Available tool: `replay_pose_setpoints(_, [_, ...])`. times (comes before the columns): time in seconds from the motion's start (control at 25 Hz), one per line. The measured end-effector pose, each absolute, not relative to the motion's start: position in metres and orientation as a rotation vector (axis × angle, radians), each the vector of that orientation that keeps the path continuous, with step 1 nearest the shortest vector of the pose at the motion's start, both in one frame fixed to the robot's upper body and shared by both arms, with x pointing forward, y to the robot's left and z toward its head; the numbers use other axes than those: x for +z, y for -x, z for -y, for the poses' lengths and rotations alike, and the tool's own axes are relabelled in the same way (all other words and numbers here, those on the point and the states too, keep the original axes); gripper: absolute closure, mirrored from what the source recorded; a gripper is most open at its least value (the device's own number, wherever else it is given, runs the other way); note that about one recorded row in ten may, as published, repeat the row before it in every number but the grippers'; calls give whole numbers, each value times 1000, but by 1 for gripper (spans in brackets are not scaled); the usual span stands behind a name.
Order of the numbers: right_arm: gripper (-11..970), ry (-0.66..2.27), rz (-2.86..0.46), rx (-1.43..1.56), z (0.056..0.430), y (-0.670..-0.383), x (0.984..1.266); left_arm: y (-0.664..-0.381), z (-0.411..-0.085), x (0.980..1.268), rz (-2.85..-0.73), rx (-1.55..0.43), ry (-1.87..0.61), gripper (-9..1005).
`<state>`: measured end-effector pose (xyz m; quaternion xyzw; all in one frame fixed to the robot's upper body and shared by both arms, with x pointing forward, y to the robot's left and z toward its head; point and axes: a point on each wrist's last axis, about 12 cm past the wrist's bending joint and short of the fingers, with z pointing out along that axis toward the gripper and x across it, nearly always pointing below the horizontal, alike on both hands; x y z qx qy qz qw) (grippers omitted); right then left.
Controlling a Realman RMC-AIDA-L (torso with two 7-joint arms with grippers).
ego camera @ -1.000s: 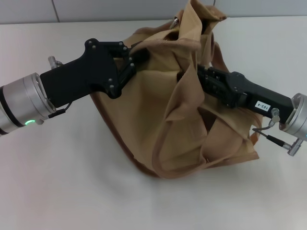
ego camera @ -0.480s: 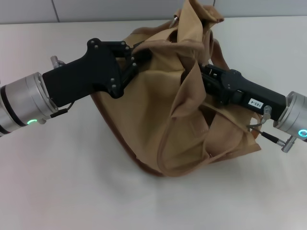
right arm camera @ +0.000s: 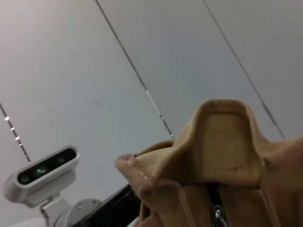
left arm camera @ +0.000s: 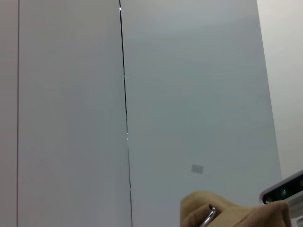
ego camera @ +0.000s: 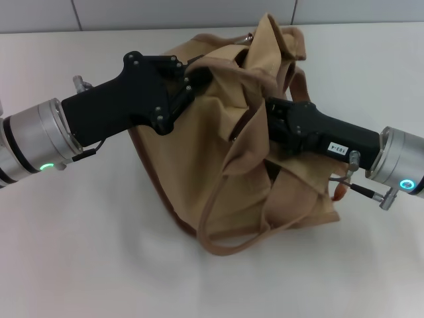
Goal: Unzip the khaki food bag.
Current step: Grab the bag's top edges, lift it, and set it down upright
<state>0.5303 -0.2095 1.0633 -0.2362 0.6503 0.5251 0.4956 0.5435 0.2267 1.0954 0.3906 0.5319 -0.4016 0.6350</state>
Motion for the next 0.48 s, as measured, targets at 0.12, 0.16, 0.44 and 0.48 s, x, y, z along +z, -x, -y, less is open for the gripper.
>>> replay_pose_setpoints(0.12, [637, 596, -1571, 1283, 208, -530, 1064, -543, -227, 1095, -1216, -919, -892, 868])
replay_pose_setpoints(0.16, [649, 596, -1571, 1283, 208, -530, 1064, -543, -227, 1095, -1216, -919, -892, 868])
replay_pose_setpoints(0.44, [740, 622, -1560, 1302, 208, -528, 1066, -543, -227, 1095, -1216, -920, -891, 867])
replay_pose_setpoints(0.48, [757, 626, -1552, 1311, 208, -526, 1066, -543, -227, 1095, -1216, -920, -890, 866])
